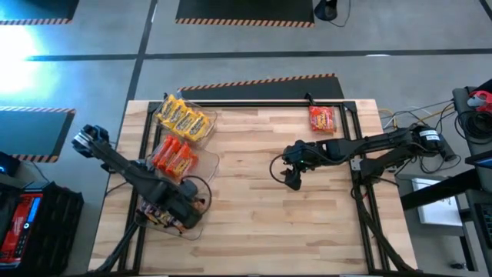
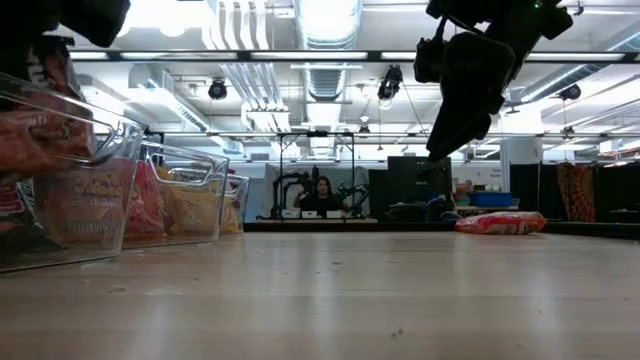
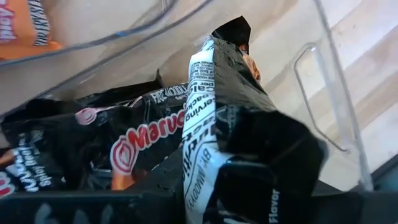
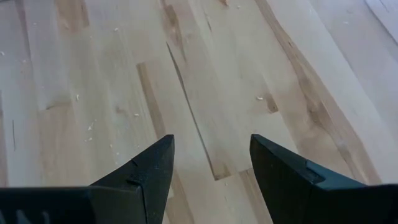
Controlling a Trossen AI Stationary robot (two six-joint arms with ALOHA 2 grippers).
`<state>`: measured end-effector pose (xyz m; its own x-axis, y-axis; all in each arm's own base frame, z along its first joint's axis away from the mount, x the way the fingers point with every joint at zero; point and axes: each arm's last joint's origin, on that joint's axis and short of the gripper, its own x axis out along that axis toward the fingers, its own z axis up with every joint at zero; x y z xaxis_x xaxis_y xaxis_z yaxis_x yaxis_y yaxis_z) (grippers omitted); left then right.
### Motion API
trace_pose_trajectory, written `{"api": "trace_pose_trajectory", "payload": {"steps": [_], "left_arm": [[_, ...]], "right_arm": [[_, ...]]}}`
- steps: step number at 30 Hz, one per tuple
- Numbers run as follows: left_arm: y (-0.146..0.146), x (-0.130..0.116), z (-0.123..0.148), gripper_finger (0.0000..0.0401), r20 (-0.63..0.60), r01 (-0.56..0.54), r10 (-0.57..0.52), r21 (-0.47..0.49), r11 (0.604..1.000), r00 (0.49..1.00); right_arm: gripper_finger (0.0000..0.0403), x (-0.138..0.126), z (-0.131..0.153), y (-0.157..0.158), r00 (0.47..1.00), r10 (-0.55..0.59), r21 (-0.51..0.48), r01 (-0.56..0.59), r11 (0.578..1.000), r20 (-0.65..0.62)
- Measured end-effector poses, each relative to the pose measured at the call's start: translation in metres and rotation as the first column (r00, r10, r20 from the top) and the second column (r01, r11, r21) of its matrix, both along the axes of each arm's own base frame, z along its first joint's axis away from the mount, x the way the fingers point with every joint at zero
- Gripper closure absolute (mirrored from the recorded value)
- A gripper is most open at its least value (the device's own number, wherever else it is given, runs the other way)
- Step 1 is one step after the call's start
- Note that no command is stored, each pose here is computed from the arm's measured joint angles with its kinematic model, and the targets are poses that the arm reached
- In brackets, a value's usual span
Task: Sort Maruchan noodles
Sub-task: Put the black noodles pack into the bottom transparent bin, then put the orange noodles pack into the middle transparent bin
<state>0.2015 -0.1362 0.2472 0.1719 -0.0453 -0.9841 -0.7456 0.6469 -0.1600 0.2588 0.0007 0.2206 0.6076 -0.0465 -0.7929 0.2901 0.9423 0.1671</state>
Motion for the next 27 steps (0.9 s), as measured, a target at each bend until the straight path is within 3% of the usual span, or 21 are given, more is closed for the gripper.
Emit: {"api": "trace_pose_trajectory", "payload": {"steps": [6, 17, 21, 27], "left_arm": [[-0.005, 0.007, -0.008, 0.0285, -0.035, 0.035, -0.034, 0.011, 0.999, 0.999], [-0.009, 0.010, 0.012, 0.0237, 0.003, 0.045, -0.045, -0.055, 0.997, 0.999], [-0.003, 0.006, 0.028, 0.0226, -0.023, 0.044, -0.043, 0.031, 0.999, 0.999], [0.002, 0.015, 0.062, 0.0223, 0.199, 0.043, -0.104, 0.290, 0.956, 0.974]], "right_arm": [[0.0204, 0.000, 0.000, 0.000, 1.000, -0.001, 0.004, 0.001, 1.000, -0.001], [0.0204, 0.000, 0.000, 0.000, 1.000, -0.001, 0.004, 0.001, 1.000, -0.004], [0.0204, -0.001, -0.001, 0.000, 1.000, -0.001, 0.003, 0.001, 1.000, -0.010], [0.0204, -0.006, 0.000, -0.006, 0.998, -0.043, 0.004, 0.044, 0.999, -0.044]]}}
